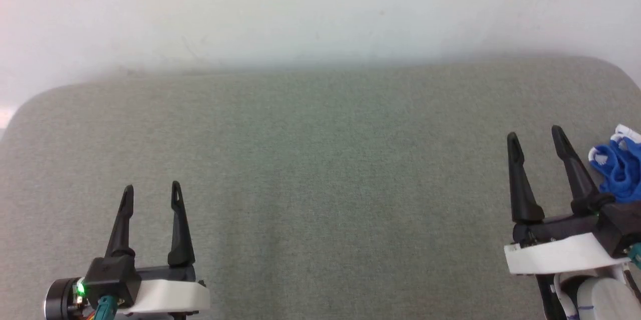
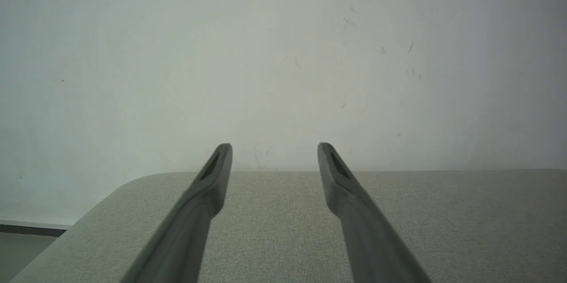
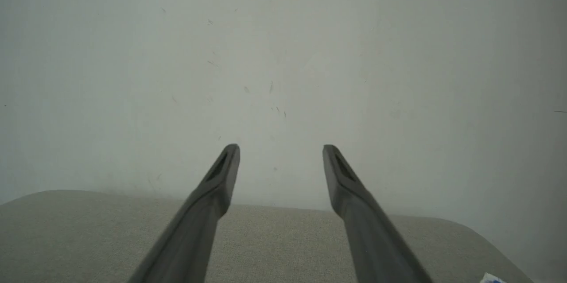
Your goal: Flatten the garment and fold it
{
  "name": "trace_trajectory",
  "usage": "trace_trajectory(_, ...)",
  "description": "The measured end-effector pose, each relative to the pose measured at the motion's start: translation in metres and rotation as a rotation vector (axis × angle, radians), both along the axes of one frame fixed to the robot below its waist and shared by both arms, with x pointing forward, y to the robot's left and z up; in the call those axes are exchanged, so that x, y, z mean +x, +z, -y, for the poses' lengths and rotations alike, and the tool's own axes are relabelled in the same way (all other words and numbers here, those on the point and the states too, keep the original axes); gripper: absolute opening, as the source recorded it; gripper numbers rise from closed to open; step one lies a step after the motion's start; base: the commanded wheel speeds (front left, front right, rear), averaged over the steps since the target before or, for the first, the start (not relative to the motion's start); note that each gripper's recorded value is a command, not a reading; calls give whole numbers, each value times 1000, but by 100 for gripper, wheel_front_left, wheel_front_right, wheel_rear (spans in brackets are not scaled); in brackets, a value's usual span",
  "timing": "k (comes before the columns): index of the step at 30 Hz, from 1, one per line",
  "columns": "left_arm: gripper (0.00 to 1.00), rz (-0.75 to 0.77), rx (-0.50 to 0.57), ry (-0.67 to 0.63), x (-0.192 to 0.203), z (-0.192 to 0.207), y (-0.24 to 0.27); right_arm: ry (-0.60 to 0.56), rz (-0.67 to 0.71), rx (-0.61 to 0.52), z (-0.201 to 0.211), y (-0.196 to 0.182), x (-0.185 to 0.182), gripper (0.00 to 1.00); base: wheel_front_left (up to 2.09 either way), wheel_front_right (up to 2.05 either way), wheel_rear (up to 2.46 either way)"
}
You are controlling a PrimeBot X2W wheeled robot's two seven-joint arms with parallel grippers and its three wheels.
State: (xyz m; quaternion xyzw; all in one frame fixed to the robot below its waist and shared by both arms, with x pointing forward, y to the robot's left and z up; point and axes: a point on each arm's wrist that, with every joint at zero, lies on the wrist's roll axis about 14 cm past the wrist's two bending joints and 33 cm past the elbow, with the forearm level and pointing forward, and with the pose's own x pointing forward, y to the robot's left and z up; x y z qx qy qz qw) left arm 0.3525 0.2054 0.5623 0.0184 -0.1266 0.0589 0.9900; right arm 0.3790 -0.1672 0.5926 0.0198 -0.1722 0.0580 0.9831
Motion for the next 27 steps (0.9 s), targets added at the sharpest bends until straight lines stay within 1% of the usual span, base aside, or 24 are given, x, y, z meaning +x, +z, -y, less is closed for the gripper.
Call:
trace_trajectory(2, 100, 9, 2, 3, -3, -1, 3, 1, 6, 5, -1, 2, -4, 100, 0, 0, 0)
trace_trajectory(3, 0, 12, 3, 3, -4, -1, 4, 3, 5, 4, -1, 2, -4, 0, 0, 0, 0)
trace_trajectory(27, 0, -33, 0, -10, -1, 1, -3, 6, -38, -7, -2, -5, -3, 0, 0, 0, 0)
